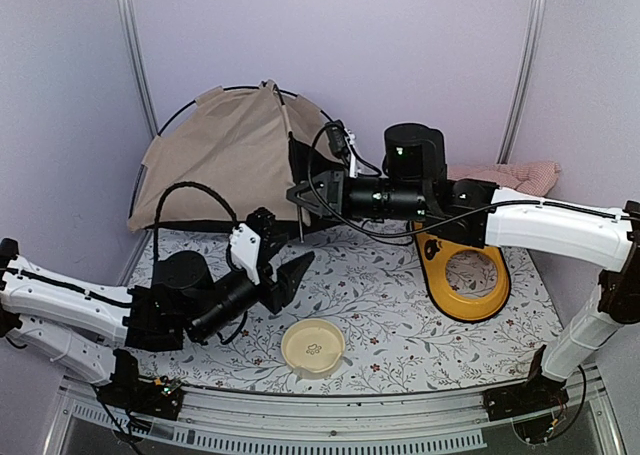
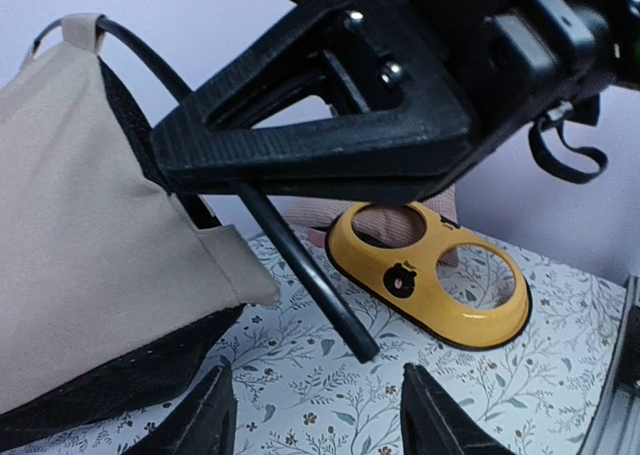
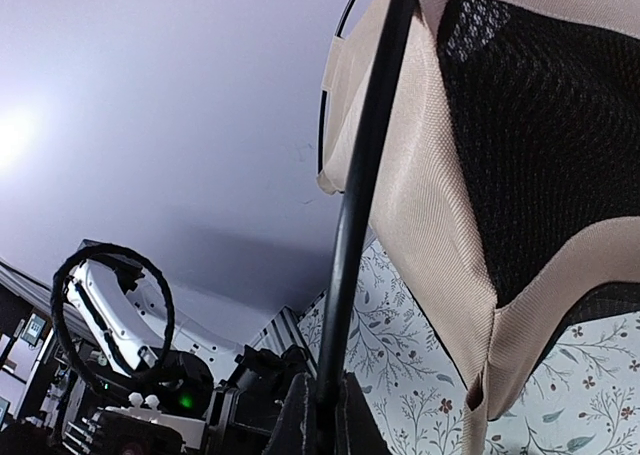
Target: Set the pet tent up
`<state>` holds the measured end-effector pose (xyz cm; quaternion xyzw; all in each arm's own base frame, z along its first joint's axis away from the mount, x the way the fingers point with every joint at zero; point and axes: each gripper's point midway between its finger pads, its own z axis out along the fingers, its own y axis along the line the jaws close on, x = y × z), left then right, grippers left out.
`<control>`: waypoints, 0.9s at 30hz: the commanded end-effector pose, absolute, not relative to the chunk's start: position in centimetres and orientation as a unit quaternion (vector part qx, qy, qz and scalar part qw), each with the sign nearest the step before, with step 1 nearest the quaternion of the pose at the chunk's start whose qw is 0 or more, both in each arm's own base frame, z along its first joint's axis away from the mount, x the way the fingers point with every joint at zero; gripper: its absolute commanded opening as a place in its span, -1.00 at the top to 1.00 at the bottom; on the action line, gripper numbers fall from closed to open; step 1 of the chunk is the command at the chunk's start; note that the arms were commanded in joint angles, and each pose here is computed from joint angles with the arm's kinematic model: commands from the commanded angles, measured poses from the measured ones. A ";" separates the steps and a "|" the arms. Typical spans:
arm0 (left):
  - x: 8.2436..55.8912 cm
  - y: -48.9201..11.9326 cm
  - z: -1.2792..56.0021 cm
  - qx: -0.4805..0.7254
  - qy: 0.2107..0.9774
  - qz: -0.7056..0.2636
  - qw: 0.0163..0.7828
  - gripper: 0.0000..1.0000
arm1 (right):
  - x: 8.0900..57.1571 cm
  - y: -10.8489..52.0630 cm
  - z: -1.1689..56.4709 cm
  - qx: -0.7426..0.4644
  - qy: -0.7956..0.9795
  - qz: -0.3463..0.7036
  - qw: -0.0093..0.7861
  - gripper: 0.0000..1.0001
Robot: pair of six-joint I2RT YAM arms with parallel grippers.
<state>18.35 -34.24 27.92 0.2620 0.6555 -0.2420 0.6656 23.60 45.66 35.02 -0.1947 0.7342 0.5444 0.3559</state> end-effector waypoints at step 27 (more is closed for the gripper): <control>23.7 -31.5 33.2 0.140 0.584 -0.040 0.799 -0.13 | 23.6 47.7 43.8 -0.176 0.667 0.577 0.438 1.00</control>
